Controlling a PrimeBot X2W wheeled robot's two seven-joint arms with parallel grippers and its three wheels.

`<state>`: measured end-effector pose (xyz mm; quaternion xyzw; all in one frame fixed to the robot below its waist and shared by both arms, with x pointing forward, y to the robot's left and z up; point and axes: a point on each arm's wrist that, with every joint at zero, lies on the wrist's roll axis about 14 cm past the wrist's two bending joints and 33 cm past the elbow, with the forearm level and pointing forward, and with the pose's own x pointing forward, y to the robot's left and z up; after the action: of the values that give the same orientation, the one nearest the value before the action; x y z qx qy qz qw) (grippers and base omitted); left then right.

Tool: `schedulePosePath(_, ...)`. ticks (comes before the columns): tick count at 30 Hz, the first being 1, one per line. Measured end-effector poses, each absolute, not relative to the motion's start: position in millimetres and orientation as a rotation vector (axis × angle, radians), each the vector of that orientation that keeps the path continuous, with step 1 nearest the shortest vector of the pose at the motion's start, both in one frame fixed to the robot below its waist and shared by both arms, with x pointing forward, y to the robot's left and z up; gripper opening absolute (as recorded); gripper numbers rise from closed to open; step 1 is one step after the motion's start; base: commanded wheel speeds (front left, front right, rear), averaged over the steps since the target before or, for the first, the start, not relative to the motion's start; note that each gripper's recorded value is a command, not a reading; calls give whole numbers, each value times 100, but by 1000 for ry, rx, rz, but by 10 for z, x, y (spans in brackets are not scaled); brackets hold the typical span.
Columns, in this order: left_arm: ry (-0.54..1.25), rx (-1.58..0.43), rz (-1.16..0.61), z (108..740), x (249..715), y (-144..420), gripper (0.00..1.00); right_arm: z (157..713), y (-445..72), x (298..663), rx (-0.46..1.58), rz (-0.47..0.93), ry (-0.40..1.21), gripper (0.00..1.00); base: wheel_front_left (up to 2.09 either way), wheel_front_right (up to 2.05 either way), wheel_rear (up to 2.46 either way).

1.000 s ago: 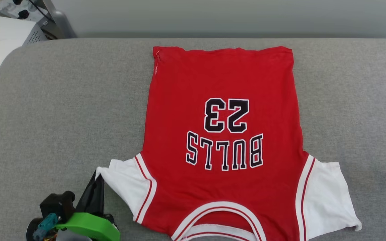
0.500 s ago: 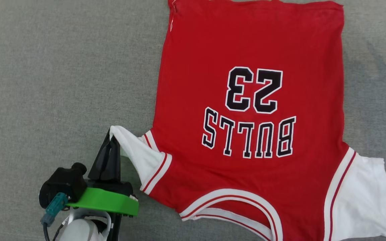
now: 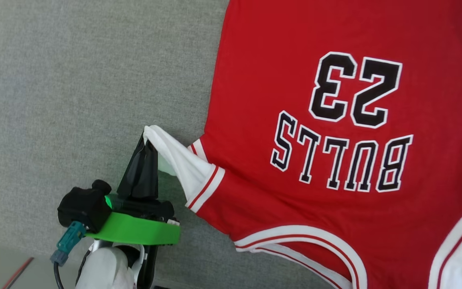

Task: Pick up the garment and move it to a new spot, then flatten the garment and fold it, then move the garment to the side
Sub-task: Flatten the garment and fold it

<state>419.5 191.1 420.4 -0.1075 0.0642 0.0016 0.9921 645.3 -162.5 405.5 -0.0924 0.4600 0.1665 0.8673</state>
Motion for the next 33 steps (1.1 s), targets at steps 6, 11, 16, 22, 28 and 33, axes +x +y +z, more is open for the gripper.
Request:
schedulePosePath(6,148,-195,24,4118,4206,1983,0,3563,-1502,6437,-190,375,1041,100,0,0,0)
schedulePosePath(11,166,-185,37,4068,4173,2023,0,3439,-1520,6431,-190,383,1059,0,0,0,0)
schedulePosePath(16,158,-184,43,4100,4157,2046,0,3595,-1508,6435,-203,395,987,0,0,0,0)
schedulePosePath(22,130,-185,44,4228,4096,2054,0,4096,-1561,6419,-262,421,805,0,0,0,0)
schedulePosePath(28,101,-188,48,4421,3807,2086,0,4713,-1965,5667,-280,463,632,0,0,0,0)
schedulePosePath(33,97,-185,34,4456,3729,2069,0,4696,-2311,5171,-273,412,646,0,0,0,0)
